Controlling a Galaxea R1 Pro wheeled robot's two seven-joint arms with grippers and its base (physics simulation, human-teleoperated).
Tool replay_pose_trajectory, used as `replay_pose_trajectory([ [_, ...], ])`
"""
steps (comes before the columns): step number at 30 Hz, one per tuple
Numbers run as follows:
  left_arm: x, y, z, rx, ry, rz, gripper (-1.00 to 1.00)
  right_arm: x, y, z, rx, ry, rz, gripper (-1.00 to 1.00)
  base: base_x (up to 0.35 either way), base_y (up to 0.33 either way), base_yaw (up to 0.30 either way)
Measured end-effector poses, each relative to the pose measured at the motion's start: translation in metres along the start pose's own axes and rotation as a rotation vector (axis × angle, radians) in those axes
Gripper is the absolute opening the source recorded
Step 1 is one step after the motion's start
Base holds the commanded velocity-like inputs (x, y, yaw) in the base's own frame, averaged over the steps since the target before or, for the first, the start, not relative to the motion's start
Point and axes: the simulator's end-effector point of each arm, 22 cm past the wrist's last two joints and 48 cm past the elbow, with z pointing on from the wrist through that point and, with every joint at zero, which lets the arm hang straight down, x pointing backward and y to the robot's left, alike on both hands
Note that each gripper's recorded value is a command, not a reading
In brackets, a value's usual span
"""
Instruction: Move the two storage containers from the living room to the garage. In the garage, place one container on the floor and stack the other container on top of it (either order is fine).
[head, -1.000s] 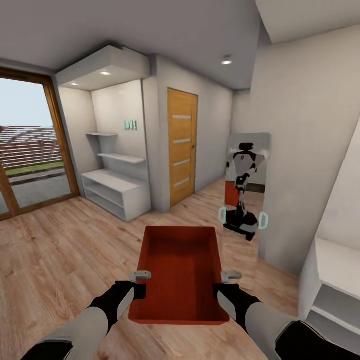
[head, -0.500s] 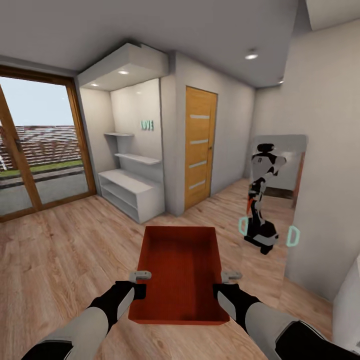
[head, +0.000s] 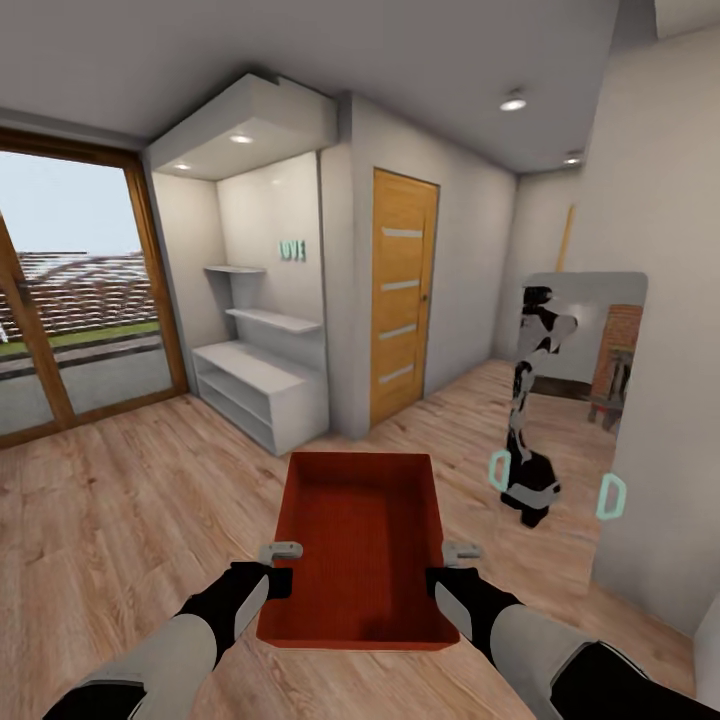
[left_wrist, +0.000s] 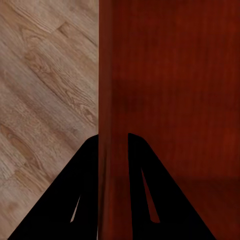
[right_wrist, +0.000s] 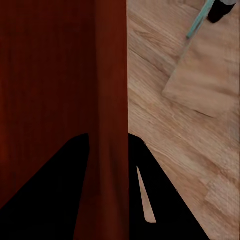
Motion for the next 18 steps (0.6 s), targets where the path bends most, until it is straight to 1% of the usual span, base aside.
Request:
replay_pose_trajectory([
  [12, 0.0, 0.0, 0.0, 0.0, 0.0, 0.0, -1.0, -0.0001, 0.0, 0.0, 0.0, 0.0, 0.0, -1.0, 0.321, 0.0, 0.005],
  [14, 0.0, -0.0001, 0.0, 0.0, 0.0, 0.0, -1.0, 0.0001, -0.0001, 0.0, 0.0, 0.0, 0.0, -1.0, 0.322, 0.0, 0.124],
  [18, -0.0002, 0.0001, -0.0001, 0.0, 0.0, 0.0, -1.0, -0.0001, 0.0002, 0.0, 0.0, 0.0, 0.001, -1.0, 0.322, 0.0, 0.226],
])
